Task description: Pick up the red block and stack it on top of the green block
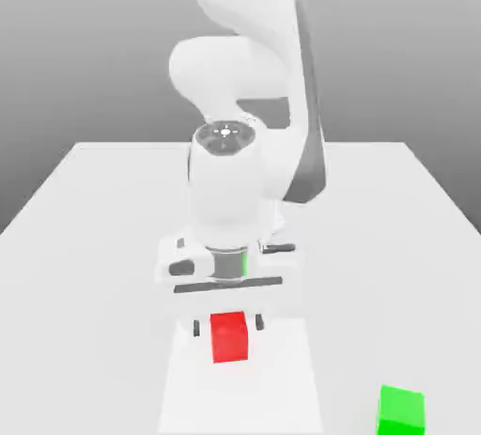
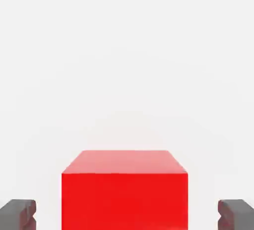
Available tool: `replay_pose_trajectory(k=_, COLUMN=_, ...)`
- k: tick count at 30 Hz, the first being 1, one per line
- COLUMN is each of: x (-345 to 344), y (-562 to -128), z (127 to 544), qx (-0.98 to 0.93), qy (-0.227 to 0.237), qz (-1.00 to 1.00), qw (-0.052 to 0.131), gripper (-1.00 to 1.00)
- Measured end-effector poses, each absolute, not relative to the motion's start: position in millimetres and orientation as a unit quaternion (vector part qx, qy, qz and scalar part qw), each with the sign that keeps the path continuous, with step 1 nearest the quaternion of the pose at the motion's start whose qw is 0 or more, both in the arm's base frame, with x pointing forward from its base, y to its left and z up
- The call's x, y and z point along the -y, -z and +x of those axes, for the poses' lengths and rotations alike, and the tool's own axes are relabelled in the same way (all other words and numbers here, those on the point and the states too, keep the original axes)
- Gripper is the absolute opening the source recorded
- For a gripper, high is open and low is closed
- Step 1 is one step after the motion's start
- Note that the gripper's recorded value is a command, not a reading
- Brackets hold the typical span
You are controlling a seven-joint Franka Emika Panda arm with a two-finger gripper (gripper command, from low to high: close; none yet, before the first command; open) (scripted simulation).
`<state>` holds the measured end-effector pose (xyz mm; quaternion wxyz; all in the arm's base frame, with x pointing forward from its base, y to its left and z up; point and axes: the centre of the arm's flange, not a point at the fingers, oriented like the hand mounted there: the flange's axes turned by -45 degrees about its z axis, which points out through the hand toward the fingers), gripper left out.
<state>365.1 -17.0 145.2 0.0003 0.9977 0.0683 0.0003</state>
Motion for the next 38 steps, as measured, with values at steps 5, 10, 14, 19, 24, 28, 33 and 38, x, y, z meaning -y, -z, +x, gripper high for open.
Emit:
replay_pose_trajectory(k=5, x=16.9, y=-142.6, z=364.6, qx=-0.068, qy=0.000, qz=0.998, qw=0.000, gripper=-1.00)
replay_pose_trajectory(k=10, x=17.1, y=-178.0, z=367.4, qx=-0.069, qy=-0.001, qz=0.998, qw=0.001, gripper=-1.00)
replay_pose_trajectory(k=14, x=16.9, y=-208.2, z=372.9, qx=-0.081, qy=0.000, qz=0.997, qw=0.002, gripper=-1.00)
replay_pose_trajectory(k=19, x=-47.1, y=-224.2, z=423.1, qx=-0.242, qy=0.000, qz=0.970, qw=0.009, gripper=-1.00)
replay_pose_trajectory(k=24, x=-116.9, y=-236.8, z=466.1, qx=-0.392, qy=0.001, qz=0.920, qw=0.008, gripper=-1.00)
replay_pose_trajectory(k=28, x=-180.3, y=-240.6, z=486.9, qx=-0.500, qy=0.001, qz=0.866, qw=0.001, gripper=-1.00)
replay_pose_trajectory(k=33, x=-192.5, y=-191.2, z=489.9, qx=-0.518, qy=0.001, qz=0.855, qw=-0.001, gripper=1.00)
replay_pose_trajectory(k=38, x=-192.7, y=-184.1, z=489.7, qx=-0.519, qy=0.000, qz=0.855, qw=0.000, gripper=1.00)
